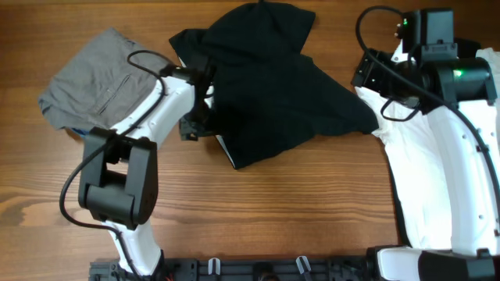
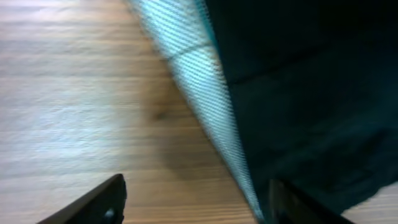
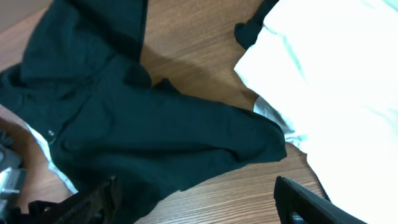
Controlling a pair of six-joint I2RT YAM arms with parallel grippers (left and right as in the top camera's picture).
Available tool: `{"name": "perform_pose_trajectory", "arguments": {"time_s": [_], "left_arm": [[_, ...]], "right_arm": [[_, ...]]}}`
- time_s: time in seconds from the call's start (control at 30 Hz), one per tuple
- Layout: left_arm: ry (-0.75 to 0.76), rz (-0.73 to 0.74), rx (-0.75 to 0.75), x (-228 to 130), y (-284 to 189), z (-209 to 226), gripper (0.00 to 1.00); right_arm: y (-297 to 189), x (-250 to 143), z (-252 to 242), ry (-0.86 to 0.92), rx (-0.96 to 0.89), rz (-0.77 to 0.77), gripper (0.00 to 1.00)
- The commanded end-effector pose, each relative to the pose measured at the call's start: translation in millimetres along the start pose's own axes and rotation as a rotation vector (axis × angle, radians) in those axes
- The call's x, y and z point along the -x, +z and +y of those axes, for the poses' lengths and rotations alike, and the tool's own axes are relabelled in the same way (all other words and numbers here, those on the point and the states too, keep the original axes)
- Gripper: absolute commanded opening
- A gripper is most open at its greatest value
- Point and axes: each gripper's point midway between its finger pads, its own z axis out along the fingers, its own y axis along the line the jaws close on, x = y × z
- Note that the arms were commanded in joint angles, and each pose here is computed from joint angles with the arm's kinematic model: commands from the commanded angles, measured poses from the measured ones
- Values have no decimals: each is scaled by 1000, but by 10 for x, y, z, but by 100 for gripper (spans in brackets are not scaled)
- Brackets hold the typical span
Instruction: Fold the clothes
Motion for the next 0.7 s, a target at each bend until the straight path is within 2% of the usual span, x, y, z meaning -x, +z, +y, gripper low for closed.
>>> {"name": "perform_pose_trajectory", "arguments": {"time_s": [0.0,0.03,0.13,0.33,0.43,0.5,0.53,0.6,0.67], "left_arm": [[55,-1,-42,-70,154,-239,79],[65,-10,-46,-73,193,-276,80],[39,-20,-52,-117,306,-346,71],[7,-26,-66,-170,447,-360,69],[-21,-26,-101,-168,528,-404,59],[-81,-13,-114,-171,616,-420,49],[-107,2,-111,-189,670,-411,39],[-139,57,-110,-275,779,-398,13],[-143,83,-109,-326,798,-393,4]], "right_arm": [[159,-66,59,-28,23,57,84],[174,-73,55,-28,20,63,84],[180,-73,55,-28,19,64,84],[180,-73,55,-27,19,64,84],[179,-81,51,-27,18,67,84],[179,-82,51,-27,17,68,84],[179,-82,50,-27,17,68,84],[179,-82,50,-27,17,68,84],[179,-82,50,-27,17,68,84]]}}
